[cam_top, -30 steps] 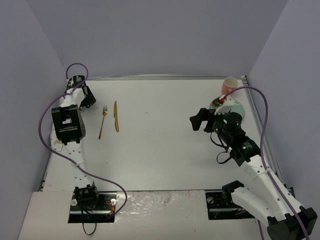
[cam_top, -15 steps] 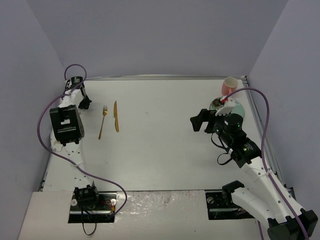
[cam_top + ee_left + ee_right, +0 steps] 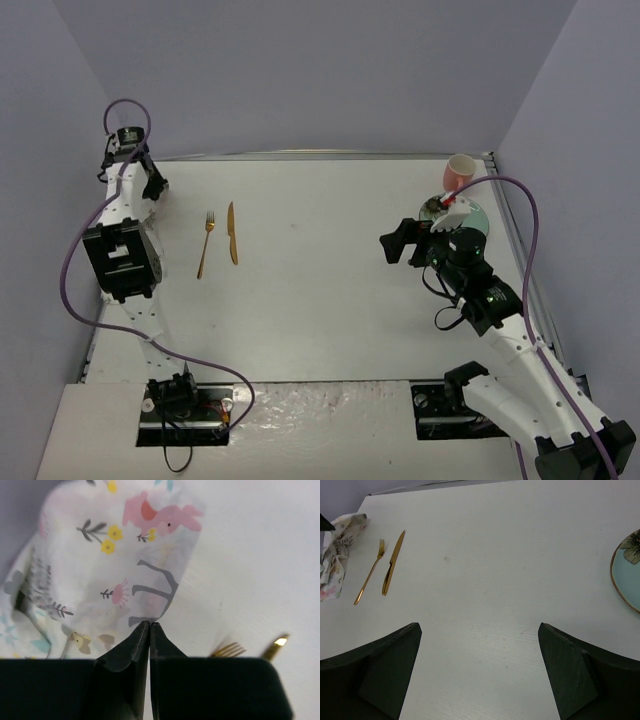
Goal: Set the dinner table for one person
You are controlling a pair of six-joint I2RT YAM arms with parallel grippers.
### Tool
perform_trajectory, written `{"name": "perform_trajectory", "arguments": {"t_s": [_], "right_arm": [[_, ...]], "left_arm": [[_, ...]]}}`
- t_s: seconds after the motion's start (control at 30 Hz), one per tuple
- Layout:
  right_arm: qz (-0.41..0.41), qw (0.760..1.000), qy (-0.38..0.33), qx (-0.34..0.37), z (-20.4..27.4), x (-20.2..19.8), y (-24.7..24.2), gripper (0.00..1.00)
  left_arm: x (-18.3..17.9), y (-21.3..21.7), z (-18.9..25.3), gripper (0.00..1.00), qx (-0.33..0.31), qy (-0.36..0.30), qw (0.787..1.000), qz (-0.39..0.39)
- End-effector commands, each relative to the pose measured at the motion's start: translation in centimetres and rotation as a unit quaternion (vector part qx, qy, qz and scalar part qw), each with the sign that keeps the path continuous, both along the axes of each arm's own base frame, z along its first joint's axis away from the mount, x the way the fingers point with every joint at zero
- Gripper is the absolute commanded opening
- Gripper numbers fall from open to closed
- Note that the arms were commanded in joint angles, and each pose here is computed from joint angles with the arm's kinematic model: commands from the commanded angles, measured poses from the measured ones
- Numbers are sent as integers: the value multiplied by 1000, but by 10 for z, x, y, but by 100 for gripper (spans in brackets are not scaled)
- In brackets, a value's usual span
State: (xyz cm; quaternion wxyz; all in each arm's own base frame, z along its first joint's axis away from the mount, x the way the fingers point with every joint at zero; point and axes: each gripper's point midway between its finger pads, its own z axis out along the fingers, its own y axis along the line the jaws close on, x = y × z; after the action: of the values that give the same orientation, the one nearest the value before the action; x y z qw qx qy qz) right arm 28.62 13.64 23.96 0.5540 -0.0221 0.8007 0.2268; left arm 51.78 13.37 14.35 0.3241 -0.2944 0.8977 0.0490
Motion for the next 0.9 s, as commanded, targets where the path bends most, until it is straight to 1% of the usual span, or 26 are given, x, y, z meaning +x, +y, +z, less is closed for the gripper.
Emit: {"name": "perform_trajectory", "arguments": {"t_s": [0.0, 0.03, 0.13, 0.17, 0.27, 0.37, 0.4, 0.5, 0.53, 0.6, 0.63, 0.73, 0.8, 0.87], "right_arm": [[13, 998, -53, 28, 34, 1, 7, 100], [13, 998, -55, 29, 35, 0, 6, 100], [13, 997, -63, 30, 41, -2, 5, 100], [13, 997, -65, 31, 42, -3, 5, 100], [10, 997, -73, 35, 47, -6, 3, 100], [3, 996, -82, 41, 53, -10, -1, 100], [-1, 996, -84, 42, 54, -12, -3, 100], [-16, 995, -91, 45, 57, -17, -11, 100], [-22, 994, -94, 46, 58, -19, -13, 100], [-37, 993, -98, 48, 60, -25, -21, 100], [-48, 993, -97, 46, 58, -25, -26, 100], [-67, 992, -100, 47, 55, -31, -35, 100], [-82, 991, -98, 46, 52, -33, -41, 100], [-88, 991, -89, 42, 47, -38, -45, 100]], "left_arm": [[-14, -10, 175, 0, 20, -156, 987, -12], [-15, -18, 200, 0, 11, -185, 982, -22], [-21, -51, 239, 0, -16, -226, 972, -62], [-24, -70, 255, 0, -18, -241, 967, -83], [-43, -138, 304, 0, -26, -291, 945, -150], [-67, -226, 337, 0, -57, -331, 914, -226], [-78, -246, 347, 0, -68, -345, 905, -240], [-106, -318, 359, 0, -103, -365, 878, -292], [-108, -326, 361, 0, -104, -373, 874, -295], [-144, -399, 366, 0, -116, -382, 841, -365], [-147, -413, 366, 0, -109, -387, 838, -370], [-174, -469, 359, 0, -109, -385, 813, -422], [-174, -495, 327, 0, -106, -353, 819, -441], [-176, -511, 298, 0, -113, -318, 825, -453]]}}
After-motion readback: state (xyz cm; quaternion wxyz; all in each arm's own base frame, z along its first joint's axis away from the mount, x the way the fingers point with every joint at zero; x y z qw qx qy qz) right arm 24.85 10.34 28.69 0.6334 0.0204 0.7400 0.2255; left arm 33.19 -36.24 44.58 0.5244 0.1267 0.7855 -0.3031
